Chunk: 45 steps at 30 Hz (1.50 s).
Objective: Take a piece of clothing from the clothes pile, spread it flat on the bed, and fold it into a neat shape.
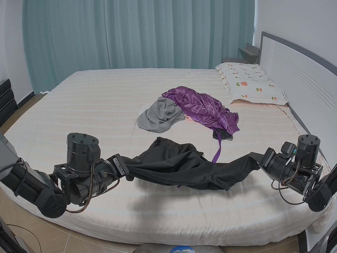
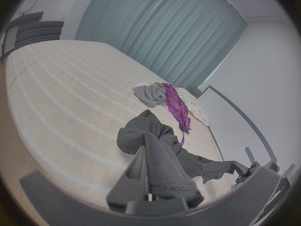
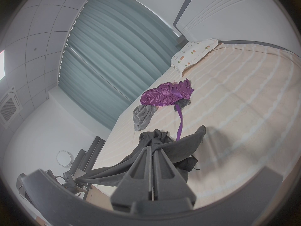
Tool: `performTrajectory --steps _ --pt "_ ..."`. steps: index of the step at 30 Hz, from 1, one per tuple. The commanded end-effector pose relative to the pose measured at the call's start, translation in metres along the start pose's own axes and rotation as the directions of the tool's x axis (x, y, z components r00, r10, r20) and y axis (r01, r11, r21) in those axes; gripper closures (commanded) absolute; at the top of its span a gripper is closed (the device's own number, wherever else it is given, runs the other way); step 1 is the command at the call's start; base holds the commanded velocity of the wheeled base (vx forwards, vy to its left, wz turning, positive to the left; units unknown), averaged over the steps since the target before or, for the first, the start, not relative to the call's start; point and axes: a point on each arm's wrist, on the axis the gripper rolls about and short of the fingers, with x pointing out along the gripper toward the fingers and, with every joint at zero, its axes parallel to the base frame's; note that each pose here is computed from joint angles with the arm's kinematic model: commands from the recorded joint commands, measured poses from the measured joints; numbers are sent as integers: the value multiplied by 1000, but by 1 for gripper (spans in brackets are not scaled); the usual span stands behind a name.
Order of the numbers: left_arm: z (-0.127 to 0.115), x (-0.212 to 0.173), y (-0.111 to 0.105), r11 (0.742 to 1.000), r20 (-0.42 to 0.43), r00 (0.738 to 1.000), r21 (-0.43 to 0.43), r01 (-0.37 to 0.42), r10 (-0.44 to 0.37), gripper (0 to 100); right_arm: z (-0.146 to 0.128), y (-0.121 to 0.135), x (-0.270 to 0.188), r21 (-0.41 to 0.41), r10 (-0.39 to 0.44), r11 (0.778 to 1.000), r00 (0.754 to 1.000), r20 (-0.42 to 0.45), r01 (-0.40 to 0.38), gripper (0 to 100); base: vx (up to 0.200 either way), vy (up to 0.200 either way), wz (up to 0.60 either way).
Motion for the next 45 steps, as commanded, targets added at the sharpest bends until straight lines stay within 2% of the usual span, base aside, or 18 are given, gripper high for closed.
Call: performTrajectory --steps 1,6,12,36,45 --pt "-1 1 0 1000 -2 1000 -1 -2 2 100 -1 0 0 0 1 1000 1000 -3 -1 100 0 0 0" --pt "-1 2 1 1000 -2 1000 1 -5 5 100 -1 0 0 0 1 1000 1000 -3 -1 100 0 0 0" --pt "-1 2 0 1000 -1 1000 1 -4 4 100 -1 0 0 0 -1 1000 1000 -5 1 100 -200 0 0" --pt "0 2 2 1000 6 1000 -2 -11 11 100 -2 -1 2 2 -5 1000 1000 -9 5 100 0 0 0" --pt "2 1 2 1000 11 1000 -5 -11 11 100 -2 -2 2 2 -5 1000 1000 -9 5 100 0 200 0"
